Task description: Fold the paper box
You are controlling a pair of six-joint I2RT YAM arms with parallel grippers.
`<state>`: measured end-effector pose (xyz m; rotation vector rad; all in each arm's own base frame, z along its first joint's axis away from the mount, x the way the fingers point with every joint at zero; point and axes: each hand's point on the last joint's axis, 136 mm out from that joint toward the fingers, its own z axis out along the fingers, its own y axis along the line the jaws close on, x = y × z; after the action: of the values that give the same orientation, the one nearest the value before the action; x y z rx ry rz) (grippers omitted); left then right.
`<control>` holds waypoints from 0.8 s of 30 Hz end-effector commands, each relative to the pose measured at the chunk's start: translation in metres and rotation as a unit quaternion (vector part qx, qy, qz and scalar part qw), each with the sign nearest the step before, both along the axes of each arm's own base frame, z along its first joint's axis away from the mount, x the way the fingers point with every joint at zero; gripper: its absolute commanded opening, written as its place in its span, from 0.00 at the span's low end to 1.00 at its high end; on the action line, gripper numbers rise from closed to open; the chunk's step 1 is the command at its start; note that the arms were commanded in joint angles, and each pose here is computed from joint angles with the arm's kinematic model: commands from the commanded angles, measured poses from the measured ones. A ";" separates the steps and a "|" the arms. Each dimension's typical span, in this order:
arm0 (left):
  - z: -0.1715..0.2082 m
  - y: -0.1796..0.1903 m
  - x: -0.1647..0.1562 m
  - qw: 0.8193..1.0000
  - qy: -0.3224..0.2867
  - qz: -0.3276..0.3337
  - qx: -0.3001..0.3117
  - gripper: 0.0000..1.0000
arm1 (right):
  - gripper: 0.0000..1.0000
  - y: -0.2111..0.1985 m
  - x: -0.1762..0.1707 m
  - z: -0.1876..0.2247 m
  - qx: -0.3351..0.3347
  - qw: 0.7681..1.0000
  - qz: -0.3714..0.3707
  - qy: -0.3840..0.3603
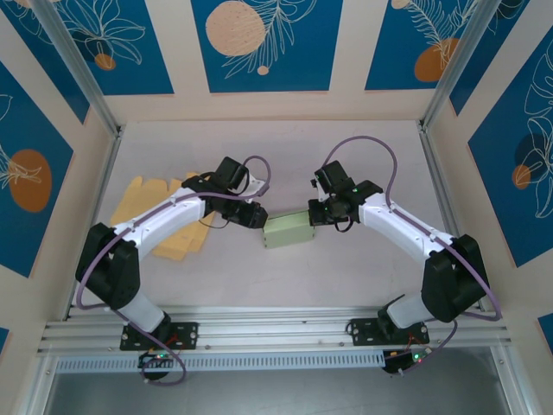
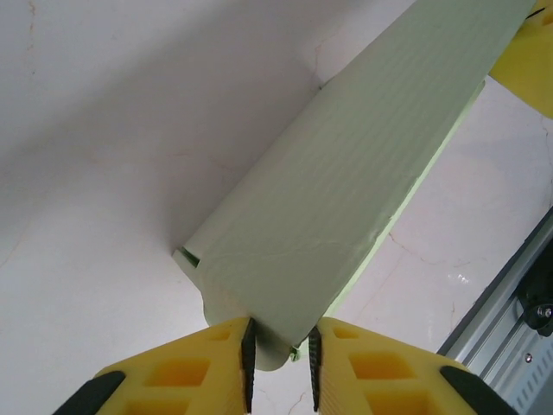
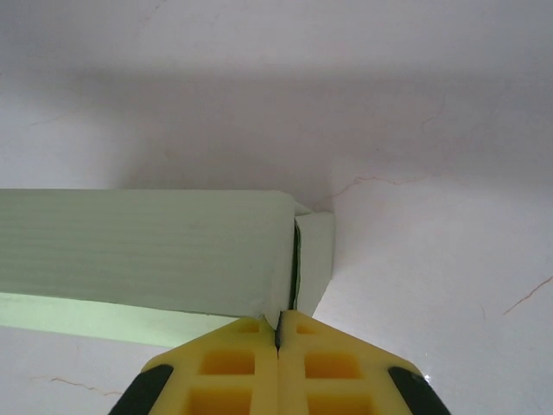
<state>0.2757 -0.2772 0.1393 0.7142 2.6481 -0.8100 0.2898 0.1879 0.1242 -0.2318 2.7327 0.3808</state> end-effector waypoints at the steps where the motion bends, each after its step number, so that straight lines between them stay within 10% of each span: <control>1: -0.002 0.000 -0.012 1.000 0.025 -0.005 0.000 0.29 | 0.07 0.012 -0.002 0.006 0.015 1.000 0.017 0.003; 24: -0.001 0.005 -0.014 0.999 0.042 -0.017 0.031 0.12 | 0.07 0.015 -0.001 0.010 0.013 1.000 0.021 0.001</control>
<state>0.2674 -0.2623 0.1313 0.7316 2.7508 -0.7058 0.2899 0.1962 0.1308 -0.2599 2.7230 0.4041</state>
